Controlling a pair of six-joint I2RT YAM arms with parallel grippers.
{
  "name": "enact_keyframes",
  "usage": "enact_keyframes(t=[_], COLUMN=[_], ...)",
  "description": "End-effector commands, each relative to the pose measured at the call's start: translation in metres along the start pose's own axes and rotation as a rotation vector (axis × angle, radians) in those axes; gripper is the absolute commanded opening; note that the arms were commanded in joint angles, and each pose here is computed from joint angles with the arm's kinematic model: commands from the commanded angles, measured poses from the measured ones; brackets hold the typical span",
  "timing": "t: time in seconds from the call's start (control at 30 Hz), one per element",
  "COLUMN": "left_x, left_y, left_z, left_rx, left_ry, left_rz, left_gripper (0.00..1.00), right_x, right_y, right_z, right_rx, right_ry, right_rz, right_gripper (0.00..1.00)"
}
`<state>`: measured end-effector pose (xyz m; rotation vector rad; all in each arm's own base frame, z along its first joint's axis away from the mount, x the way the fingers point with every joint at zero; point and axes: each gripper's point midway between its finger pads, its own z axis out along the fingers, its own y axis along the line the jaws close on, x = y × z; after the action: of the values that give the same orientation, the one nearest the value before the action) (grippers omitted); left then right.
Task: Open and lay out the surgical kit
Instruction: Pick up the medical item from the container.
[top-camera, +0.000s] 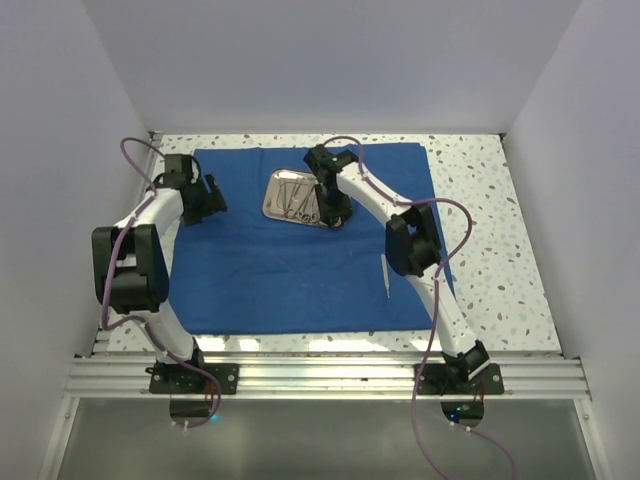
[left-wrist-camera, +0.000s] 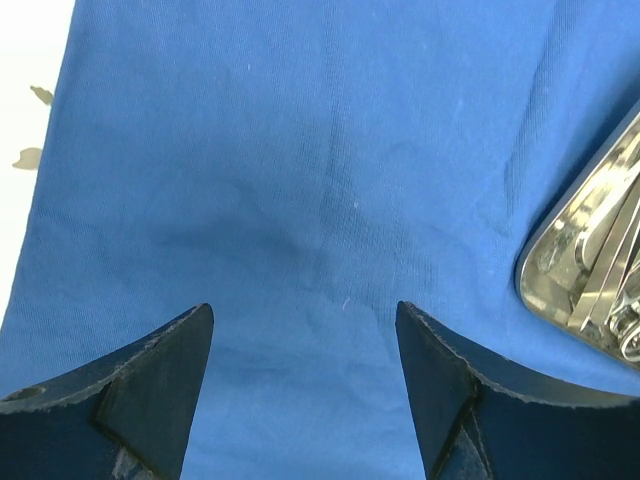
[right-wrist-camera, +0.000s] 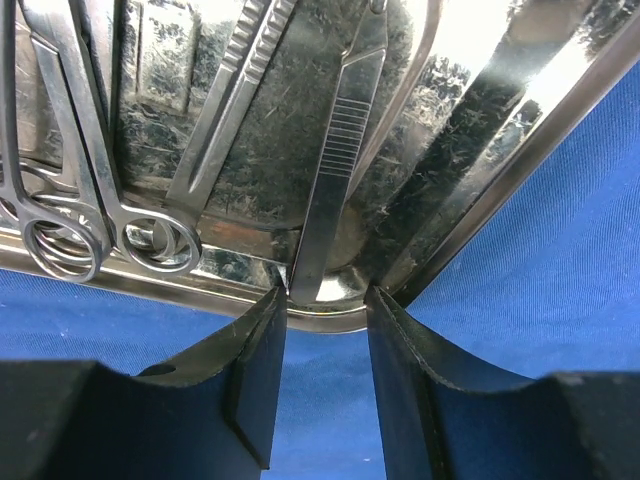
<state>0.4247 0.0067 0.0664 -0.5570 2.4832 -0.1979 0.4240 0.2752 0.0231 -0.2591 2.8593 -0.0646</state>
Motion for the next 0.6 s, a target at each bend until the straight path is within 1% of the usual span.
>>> enact_keyframes(t=[0.0,0.23,0.47,0.57], left_x=[-0.014,-0.013,-0.011,-0.009], left_y=[-0.009,-0.01,-0.014,-0.015], left_z=[-0.015,-0.02,-0.023,-0.022], left_rx=[0.048,0.055,0.067,0.07], left_ry=[-0.065,-0.072,-0.07,-0.067], left_rz=[-0.009,-0.009,-0.003,0.0], left_gripper=[0.77,0.77,0.77,0.77], right_x=[0.047,0.022,0.0,-0.004], right_y=[-0.003,0.013,0.015,0.012], right_z=[0.053,0.05,0.047,0.051], right_rx=[0.076,0.025,0.038,0.052], right_ry=[0.17,0.079,-0.007,-0.023], right_rz=[-0.031,0.053,0.101,0.104], right_gripper=[0.42,0.46,0.44,0.43])
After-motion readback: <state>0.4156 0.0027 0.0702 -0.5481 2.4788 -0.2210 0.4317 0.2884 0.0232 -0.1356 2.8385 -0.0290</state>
